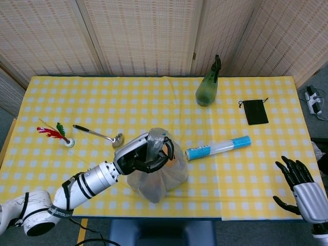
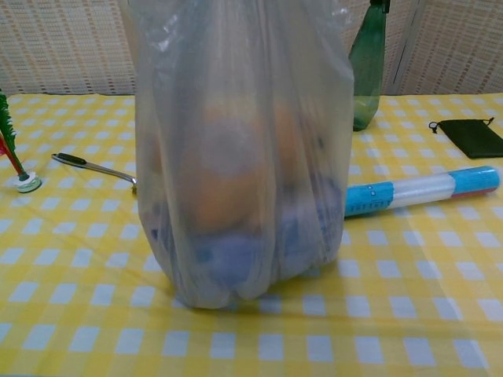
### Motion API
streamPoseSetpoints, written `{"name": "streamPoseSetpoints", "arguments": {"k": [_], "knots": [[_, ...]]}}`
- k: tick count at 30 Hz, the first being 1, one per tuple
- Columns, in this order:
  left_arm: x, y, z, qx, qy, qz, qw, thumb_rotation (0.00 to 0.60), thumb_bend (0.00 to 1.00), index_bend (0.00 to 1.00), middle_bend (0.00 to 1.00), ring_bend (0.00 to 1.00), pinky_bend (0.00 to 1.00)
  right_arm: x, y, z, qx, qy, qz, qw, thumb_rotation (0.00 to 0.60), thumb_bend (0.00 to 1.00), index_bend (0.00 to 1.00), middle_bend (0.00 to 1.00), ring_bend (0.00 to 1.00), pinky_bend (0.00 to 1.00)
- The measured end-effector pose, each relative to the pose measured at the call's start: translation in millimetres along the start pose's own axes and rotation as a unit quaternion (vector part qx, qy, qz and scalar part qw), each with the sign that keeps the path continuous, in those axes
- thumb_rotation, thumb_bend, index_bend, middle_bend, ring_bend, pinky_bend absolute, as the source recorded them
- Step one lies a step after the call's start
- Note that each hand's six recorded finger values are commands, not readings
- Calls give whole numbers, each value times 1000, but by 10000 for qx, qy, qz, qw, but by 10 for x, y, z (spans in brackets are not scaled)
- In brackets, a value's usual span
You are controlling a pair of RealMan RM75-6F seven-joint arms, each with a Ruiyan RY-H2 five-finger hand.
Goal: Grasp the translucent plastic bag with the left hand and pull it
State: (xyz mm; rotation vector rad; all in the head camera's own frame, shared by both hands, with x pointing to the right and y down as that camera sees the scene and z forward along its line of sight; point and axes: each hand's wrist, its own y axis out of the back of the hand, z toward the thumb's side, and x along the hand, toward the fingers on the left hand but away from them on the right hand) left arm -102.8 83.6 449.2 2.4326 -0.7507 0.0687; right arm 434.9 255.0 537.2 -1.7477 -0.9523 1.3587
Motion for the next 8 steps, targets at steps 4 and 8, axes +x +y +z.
{"name": "streamPoseSetpoints", "arguments": {"k": [4, 8], "knots": [[104, 32, 487, 214, -218, 132, 9994, 600, 861, 821, 981, 944, 1000, -32, -19, -24, 9, -92, 22, 10000, 591, 235, 0, 0, 0, 0], [197, 66, 1102, 410, -541, 340, 9971, 600, 858, 821, 981, 944, 1000, -85, -65, -51, 0, -189, 133, 9997, 590, 235, 0, 0, 0, 0]]}}
